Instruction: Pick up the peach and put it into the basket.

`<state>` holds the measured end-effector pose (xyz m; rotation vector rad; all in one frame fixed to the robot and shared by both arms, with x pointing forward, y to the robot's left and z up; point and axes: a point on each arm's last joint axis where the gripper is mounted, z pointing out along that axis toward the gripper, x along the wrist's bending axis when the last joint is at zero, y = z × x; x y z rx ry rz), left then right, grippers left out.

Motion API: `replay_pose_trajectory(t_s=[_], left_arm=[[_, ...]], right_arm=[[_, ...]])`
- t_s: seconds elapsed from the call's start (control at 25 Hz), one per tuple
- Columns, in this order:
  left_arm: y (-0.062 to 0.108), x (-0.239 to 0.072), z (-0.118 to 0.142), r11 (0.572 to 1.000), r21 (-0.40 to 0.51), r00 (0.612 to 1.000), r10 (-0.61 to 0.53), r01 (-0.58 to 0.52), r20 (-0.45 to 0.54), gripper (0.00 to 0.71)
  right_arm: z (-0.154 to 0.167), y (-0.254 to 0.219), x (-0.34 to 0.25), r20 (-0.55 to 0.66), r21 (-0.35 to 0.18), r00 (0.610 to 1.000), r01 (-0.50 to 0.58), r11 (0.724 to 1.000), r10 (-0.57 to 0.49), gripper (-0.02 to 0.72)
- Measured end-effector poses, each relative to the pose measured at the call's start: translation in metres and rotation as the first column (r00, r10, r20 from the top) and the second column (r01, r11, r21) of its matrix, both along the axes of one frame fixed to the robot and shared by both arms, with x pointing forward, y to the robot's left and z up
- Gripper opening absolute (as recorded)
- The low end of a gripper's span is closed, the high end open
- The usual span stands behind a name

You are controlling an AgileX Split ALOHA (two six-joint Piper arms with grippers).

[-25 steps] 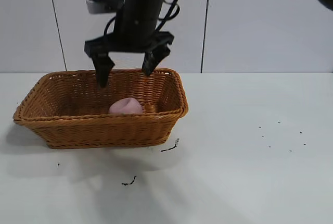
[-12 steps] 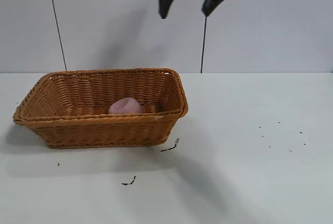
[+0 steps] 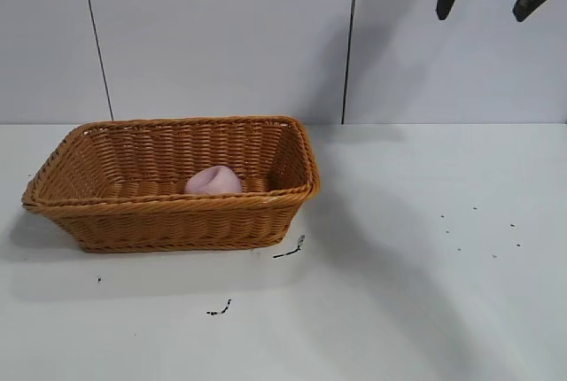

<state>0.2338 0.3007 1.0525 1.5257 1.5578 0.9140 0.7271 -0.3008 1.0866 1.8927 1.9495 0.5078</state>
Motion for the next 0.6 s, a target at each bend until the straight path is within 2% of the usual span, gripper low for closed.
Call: replay_pose_trajectory(t_s=[0.12,0.32,0.52,0.6], left_arm=[[0.000,0.000,0.000,1.000,0.000,1.000,0.000,0.000,0.000,0.693],[0.000,0.000,0.000,1.000,0.000,1.000,0.000,0.000,0.000,0.693],[0.000,0.000,0.000,1.000,0.000,1.000,0.000,0.000,0.000,0.693],[0.000,0.000,0.000,1.000,0.000,1.000,0.000,0.000,0.000,0.693]], right_arm=[[0.006,-0.001,-0.011,-0.012,0.000,1.000,0.002,1.000,-0.002,0.696],[0.016,0.001,-0.044,-0.062,0.029,0.998,0.003,1.000,-0.001,0.696],[0.046,0.003,-0.117,-0.076,0.046,0.997,0.001,0.999,0.002,0.696],[0.046,0.003,-0.151,-0.103,0.047,0.995,0.003,0.999,0.002,0.696]])
